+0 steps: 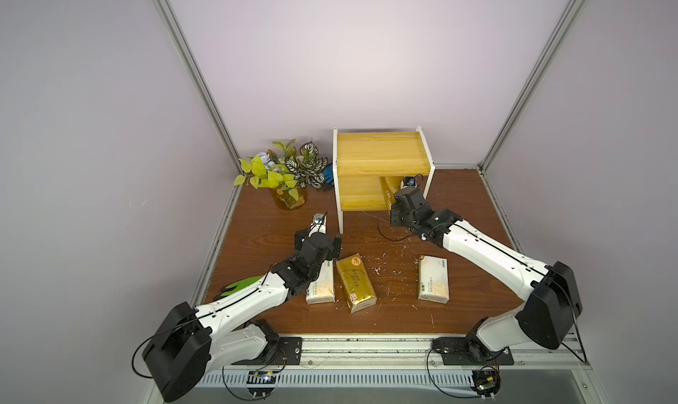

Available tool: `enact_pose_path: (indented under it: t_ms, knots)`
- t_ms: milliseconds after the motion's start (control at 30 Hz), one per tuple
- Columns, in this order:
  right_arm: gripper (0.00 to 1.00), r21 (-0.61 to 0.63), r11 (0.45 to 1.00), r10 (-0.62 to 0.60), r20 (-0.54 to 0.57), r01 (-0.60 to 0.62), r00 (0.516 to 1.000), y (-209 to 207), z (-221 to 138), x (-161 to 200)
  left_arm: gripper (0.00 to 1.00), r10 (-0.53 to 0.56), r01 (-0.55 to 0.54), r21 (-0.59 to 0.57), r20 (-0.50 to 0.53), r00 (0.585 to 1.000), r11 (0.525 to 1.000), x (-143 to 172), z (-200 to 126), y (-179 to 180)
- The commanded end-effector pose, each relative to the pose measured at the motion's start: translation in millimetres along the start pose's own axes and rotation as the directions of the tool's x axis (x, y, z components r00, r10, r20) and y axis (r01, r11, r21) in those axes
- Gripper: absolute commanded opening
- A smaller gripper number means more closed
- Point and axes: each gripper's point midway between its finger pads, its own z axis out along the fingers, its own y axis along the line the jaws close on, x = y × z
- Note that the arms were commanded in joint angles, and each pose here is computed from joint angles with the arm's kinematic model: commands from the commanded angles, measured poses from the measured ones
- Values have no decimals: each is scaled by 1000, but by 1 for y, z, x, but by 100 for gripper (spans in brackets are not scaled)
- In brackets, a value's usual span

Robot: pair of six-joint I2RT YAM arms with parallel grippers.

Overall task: Place the tissue boxes on the shelf by color
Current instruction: Place a box of tissues on the shelf.

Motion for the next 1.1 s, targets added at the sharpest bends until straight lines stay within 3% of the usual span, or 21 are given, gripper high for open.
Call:
enact_pose_path:
  t_ms: [0,200,333,500,800,1067]
  knots:
    - [17,-18,1000,21,80,-20,997,4,2,-31,100,-6,6,14,-6,1000,1000,-11,2,-7]
    - [22,-15,1000,27,91,-26,995,3,14,-41,100,3,-3,5,-15,1000,1000,-12,4,-8]
    - [55,-2,999,38,111,-39,993,2,14,-46,100,3,-3,-2,-13,1000,1000,-13,5,-7]
    - [75,-17,997,80,137,-79,987,1,7,-51,100,10,-10,0,-21,1000,1000,-12,5,-8]
    - [92,-92,986,154,181,-139,971,-4,-24,-58,100,7,-7,-11,-11,1000,1000,-15,3,-5]
    - [96,-112,982,166,123,-152,979,-15,-44,-33,100,13,-13,-3,-22,1000,1000,-15,0,-5]
